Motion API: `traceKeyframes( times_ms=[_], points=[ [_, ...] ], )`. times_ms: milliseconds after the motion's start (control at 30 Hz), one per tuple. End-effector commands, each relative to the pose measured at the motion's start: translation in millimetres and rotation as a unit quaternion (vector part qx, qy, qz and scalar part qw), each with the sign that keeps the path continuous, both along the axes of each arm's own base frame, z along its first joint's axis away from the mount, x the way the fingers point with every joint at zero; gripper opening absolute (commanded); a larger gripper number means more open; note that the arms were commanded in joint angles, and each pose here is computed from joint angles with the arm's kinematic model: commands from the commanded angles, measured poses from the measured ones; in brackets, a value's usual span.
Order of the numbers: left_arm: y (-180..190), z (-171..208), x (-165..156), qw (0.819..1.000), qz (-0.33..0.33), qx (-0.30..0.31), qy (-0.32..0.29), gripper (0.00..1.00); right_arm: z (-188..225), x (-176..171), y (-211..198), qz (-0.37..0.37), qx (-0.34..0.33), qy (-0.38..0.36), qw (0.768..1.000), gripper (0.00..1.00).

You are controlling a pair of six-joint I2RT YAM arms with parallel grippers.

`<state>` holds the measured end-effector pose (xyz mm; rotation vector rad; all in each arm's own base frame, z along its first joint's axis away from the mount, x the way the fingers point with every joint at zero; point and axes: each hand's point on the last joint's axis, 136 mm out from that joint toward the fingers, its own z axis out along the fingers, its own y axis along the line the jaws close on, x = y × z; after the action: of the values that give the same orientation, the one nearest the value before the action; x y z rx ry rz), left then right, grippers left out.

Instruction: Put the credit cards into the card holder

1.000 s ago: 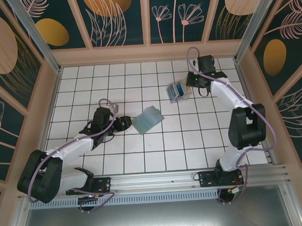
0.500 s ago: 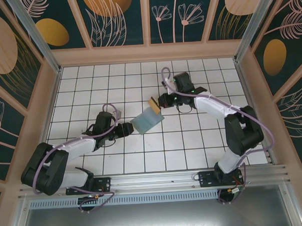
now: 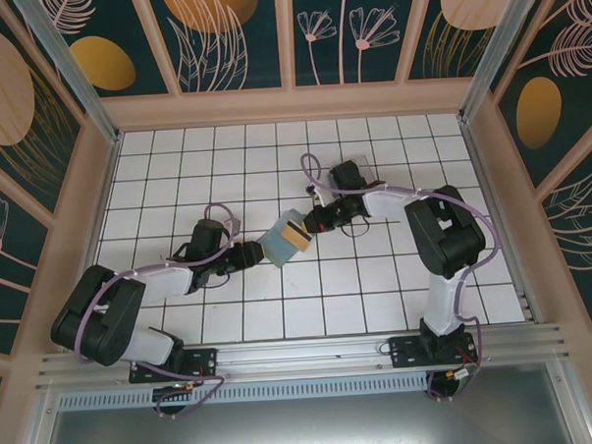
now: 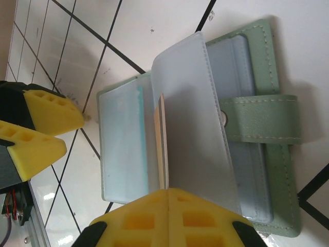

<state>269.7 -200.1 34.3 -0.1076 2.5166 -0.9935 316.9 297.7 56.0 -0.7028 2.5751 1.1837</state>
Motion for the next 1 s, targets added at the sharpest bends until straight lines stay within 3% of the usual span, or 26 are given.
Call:
traceKeyframes(
  times_ms=[0,300,433,633,967],
  points=[
    [-7.4,4.4,10.7,1.0,-0.002,-0.012,-0.007,0.46,2.3,8.0,7.0,0.016,0.023,-0.016,0.999,0.0],
    [-7.0,-10.1,19.7,1.0,0.019,-0.006,0.01,0.27,-1.7,4.7,15.0,0.046,0.042,0.011,0.998,0.0],
    [3.0,-17.4,26.2,0.999,0.037,0.033,0.013,0.21,6.6,7.9,17.4,0.047,0.059,0.012,0.997,0.0],
    [19.5,-29.7,36.4,0.993,0.058,0.097,0.022,0.17,6.8,7.0,21.9,0.049,0.077,0.033,0.995,0.0],
    [28.3,-30.5,54.3,0.99,0.067,0.127,0.017,0.15,2.1,13.8,20.9,0.034,0.081,0.048,0.995,0.0]
  ],
)
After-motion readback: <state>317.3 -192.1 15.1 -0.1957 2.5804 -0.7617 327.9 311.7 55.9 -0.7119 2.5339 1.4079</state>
